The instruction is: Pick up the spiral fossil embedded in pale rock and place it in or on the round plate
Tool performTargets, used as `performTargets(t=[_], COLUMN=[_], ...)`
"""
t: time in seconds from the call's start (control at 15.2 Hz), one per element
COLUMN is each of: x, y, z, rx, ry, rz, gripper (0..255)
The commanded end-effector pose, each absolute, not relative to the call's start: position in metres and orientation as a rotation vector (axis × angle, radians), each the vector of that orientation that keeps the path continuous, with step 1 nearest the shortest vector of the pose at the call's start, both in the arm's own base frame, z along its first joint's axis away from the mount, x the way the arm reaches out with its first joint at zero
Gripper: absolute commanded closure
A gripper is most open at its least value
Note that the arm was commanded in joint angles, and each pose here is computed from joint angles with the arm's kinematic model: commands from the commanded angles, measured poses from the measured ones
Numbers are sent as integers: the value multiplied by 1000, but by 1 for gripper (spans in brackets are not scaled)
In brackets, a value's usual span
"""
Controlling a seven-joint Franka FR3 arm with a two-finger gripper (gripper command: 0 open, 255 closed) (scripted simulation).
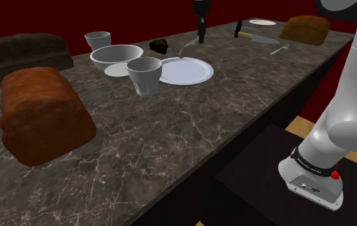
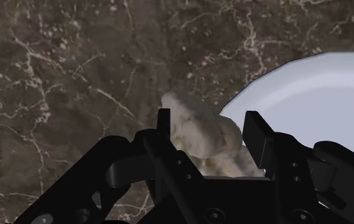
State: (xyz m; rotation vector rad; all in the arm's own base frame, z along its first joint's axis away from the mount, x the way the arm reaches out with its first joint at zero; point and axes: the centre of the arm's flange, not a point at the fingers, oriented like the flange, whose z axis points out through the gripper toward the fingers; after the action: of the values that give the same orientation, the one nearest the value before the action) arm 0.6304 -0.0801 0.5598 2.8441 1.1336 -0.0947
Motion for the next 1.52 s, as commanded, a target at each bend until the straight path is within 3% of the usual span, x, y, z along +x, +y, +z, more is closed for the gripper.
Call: performTargets(t=[0.0,0.79,1.45], x=[630,568,568], y=[-80,48,48], z=[570,576,524], rx=[2844,2844,2844], ry=[1134,1134,1134], rz=[-95,-95,-95], gripper=[255,255,255])
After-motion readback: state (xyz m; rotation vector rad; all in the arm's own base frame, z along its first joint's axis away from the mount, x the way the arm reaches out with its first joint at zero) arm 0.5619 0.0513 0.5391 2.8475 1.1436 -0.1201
